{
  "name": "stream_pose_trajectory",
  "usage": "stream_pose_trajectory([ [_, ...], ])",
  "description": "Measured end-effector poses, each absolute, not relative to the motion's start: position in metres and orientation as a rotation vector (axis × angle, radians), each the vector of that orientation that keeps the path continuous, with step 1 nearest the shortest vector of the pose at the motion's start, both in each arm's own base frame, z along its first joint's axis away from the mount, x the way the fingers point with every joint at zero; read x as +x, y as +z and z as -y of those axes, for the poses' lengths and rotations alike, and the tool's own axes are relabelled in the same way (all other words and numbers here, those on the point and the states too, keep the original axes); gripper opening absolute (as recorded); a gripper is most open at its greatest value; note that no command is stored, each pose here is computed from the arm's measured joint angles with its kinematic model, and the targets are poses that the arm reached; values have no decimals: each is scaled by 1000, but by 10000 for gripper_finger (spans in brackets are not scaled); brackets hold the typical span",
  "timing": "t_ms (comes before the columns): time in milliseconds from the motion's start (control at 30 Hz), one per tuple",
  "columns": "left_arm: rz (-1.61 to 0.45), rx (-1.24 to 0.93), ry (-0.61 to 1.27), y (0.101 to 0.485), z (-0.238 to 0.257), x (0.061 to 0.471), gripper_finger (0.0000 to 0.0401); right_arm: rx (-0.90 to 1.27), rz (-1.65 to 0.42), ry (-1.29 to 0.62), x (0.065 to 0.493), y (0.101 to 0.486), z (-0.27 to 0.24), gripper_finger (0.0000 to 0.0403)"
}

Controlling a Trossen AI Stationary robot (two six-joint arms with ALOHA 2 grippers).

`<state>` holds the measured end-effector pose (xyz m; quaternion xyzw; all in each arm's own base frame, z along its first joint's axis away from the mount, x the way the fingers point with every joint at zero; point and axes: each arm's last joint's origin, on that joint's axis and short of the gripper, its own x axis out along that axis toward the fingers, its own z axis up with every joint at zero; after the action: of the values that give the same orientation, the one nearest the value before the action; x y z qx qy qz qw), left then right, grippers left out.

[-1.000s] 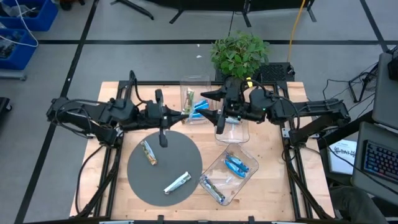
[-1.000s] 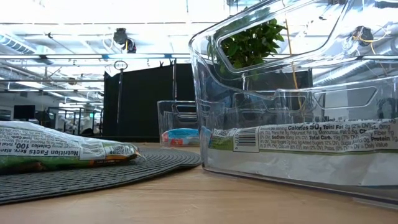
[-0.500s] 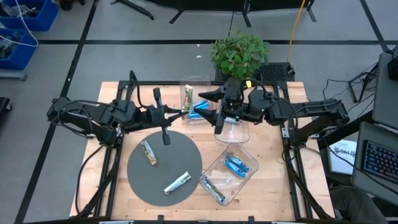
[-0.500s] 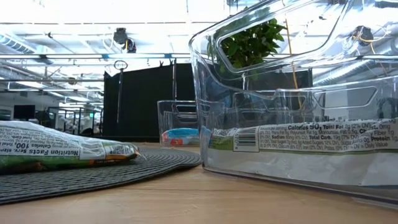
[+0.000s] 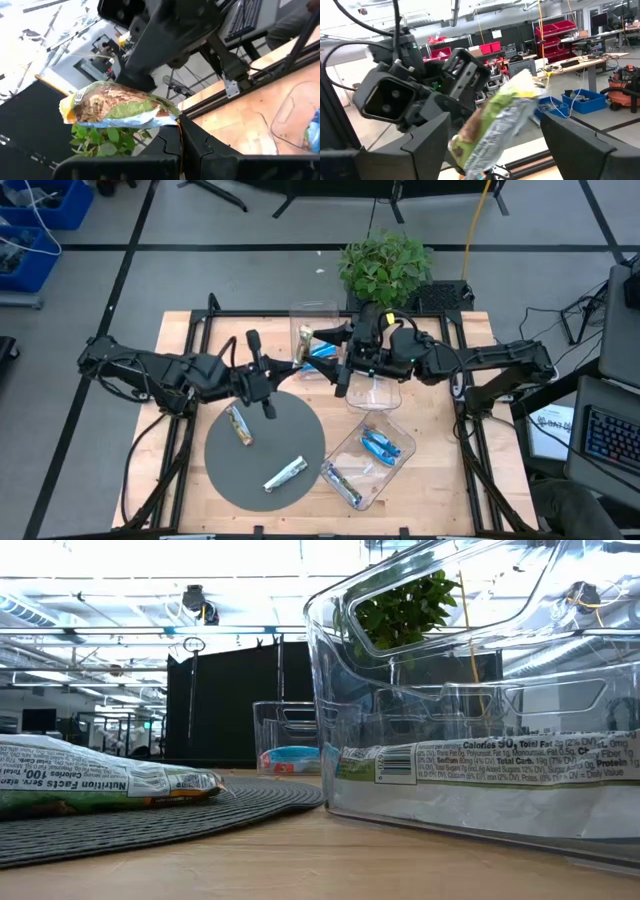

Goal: Pick and place Granola Bars by type
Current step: Put the yellow granola bar into the middle transparent bin

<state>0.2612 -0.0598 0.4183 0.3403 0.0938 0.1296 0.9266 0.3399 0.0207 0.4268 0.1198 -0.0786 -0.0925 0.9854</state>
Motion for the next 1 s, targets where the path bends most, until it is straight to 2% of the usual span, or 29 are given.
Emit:
stream_pose_trajectory([
  [567,-199,708,284,418,64,260,0,229,136,-197,355,414,-19,295],
  [733,-199,705,284,418,64,260,0,220,189,-193,353,420,-18,253],
  [1000,-198,687,284,418,64,260,0,220,177,-147,354,419,-17,136],
])
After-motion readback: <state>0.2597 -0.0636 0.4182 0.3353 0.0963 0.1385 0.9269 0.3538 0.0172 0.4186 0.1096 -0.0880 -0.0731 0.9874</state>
